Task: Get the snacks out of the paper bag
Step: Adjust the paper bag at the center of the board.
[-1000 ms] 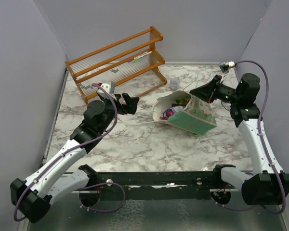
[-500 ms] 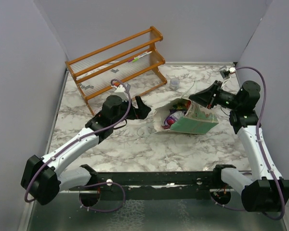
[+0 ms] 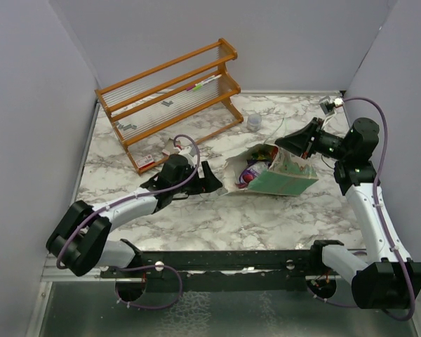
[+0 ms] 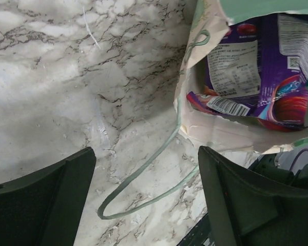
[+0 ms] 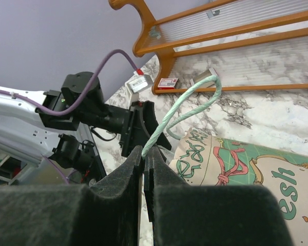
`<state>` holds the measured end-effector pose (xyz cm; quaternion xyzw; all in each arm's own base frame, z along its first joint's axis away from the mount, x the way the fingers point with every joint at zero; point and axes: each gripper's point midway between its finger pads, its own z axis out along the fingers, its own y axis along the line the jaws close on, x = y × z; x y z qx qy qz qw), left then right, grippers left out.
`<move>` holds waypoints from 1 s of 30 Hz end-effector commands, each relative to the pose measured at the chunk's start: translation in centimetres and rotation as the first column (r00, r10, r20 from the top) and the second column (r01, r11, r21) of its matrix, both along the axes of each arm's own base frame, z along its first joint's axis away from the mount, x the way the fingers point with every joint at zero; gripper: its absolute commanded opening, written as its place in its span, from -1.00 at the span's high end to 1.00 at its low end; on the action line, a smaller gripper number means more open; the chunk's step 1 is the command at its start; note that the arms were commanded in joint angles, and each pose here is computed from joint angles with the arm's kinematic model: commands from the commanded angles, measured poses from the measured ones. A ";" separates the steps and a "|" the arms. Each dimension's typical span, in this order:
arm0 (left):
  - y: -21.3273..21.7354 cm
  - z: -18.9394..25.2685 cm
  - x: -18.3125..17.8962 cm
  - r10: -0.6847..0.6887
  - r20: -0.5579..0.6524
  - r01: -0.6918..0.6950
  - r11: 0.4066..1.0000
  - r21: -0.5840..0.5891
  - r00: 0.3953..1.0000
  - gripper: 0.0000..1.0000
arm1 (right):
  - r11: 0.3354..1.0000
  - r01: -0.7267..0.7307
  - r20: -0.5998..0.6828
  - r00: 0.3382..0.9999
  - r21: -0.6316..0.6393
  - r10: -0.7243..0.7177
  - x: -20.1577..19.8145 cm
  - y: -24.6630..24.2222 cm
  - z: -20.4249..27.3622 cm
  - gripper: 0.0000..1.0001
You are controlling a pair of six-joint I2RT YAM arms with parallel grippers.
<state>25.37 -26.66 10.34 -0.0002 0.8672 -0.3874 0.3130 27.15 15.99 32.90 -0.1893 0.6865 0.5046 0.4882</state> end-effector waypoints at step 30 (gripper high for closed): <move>-3.0 10.1 -0.6 -0.096 0.098 0.117 0.966 -0.229 0.990 1.00 | 0.978 -0.180 0.010 0.984 0.103 0.180 0.5 3.4 0.2 0.50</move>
